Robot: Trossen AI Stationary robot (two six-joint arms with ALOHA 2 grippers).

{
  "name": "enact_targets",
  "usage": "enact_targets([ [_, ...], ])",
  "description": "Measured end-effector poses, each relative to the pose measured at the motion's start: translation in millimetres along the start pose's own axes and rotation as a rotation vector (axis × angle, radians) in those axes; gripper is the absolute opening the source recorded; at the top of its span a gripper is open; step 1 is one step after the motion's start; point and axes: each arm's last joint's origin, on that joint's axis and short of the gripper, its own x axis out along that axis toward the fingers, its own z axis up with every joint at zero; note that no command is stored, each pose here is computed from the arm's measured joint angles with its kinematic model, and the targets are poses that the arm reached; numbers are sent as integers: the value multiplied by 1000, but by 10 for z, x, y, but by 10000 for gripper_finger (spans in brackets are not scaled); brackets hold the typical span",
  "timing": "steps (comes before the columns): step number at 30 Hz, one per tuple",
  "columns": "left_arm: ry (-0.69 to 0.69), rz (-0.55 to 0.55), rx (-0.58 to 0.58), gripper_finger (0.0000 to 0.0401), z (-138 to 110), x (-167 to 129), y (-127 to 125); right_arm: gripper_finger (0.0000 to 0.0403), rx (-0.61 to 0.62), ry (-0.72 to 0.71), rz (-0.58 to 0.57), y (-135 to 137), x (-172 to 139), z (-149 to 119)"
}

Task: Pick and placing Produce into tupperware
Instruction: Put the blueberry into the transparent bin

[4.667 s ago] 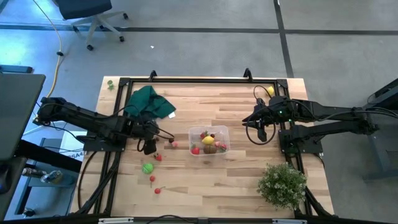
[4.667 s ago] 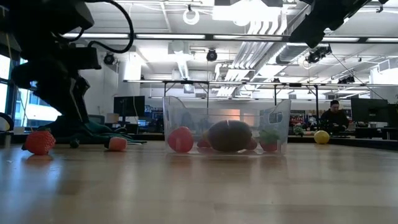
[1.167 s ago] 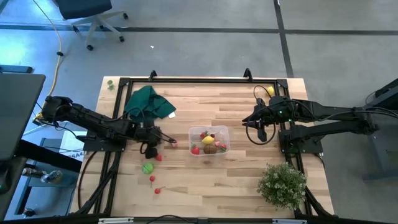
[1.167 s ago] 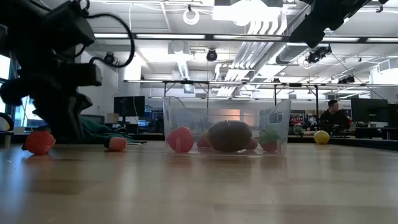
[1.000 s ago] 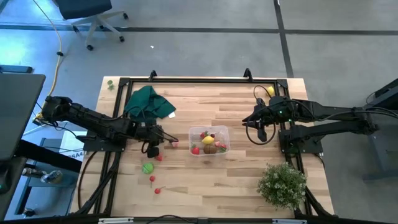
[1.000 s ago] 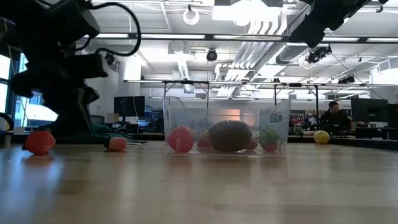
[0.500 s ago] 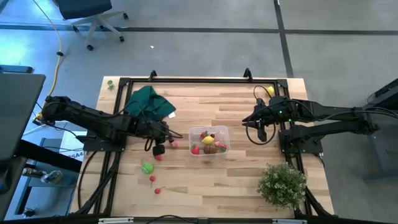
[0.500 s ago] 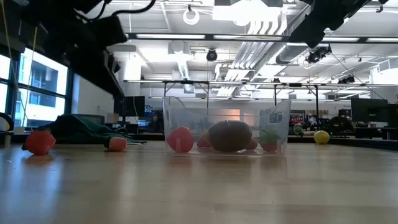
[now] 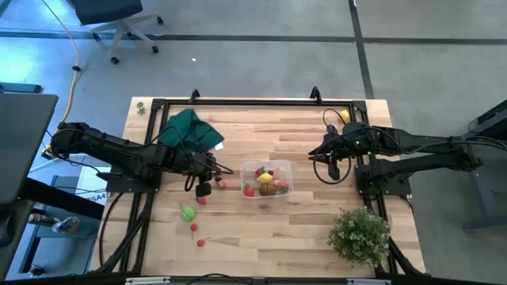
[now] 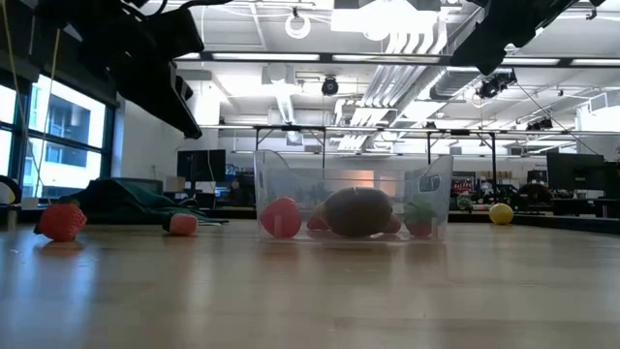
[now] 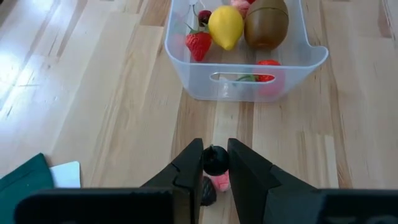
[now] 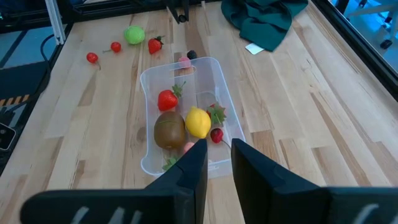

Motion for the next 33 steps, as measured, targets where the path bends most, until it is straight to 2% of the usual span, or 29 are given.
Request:
enact_targets([
  [23, 10, 3, -2, 58, -10, -1, 2, 62, 0, 0, 0, 0, 0, 0],
  [33, -77, -16, 17, 58, 131, -28, -16, 62, 0, 0, 0, 0, 0, 1],
])
